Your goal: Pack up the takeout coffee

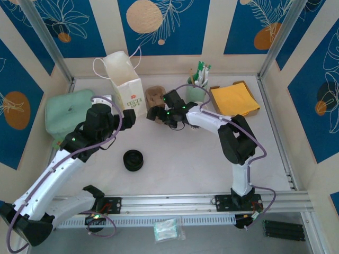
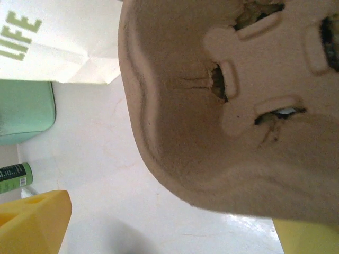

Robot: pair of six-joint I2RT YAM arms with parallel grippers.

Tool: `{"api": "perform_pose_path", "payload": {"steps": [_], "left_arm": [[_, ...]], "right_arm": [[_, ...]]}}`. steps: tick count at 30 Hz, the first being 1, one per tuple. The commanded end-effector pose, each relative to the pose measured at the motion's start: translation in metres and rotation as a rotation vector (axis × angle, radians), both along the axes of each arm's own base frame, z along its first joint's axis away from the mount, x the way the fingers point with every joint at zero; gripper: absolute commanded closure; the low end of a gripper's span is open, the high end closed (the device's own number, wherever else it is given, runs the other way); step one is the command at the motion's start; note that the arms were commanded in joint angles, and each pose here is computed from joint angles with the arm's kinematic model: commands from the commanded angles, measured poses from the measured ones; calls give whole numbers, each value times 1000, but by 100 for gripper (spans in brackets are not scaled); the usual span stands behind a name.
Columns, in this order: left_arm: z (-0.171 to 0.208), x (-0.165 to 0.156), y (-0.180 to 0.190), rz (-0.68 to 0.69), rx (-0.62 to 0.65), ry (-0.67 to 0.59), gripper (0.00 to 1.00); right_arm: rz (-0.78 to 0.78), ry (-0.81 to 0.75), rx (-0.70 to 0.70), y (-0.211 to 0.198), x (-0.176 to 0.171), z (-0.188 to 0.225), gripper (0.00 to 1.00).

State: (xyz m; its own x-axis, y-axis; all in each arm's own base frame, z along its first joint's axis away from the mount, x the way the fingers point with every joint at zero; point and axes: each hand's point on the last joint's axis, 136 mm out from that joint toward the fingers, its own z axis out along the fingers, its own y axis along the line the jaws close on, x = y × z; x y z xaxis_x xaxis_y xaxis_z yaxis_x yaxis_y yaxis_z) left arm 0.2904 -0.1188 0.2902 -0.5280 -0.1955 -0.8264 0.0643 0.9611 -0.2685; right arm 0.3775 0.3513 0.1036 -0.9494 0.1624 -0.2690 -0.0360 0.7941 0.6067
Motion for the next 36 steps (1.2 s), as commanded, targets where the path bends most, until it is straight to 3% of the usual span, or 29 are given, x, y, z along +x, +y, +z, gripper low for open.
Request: {"api": "perform_pose_path", "payload": {"steps": [1, 6, 9, 17, 22, 26, 32, 36], "left_arm": [[-4, -5, 2, -4, -14, 24, 1], [-1, -9, -5, -46, -33, 30, 1], [1, -10, -15, -94, -57, 40, 1], [4, -10, -43, -195, -128, 81, 1], [2, -10, -68, -261, -131, 100, 1], [-6, -8, -88, -288, -128, 120, 1], [-24, -9, -114, -317, -119, 160, 0], [-36, -10, -127, -332, -112, 180, 1]], "right_arm": [[101, -16, 54, 4, -23, 37, 3], [159, -62, 137, -7, -63, 93, 4], [160, -119, 116, -26, -76, 123, 4], [47, -200, -10, -123, -62, 169, 8], [13, -136, -20, -164, -49, 168, 18], [33, -110, -120, -179, -37, 155, 29], [71, -83, -206, -178, -21, 140, 49], [113, -66, -295, -172, -14, 127, 53]]}}
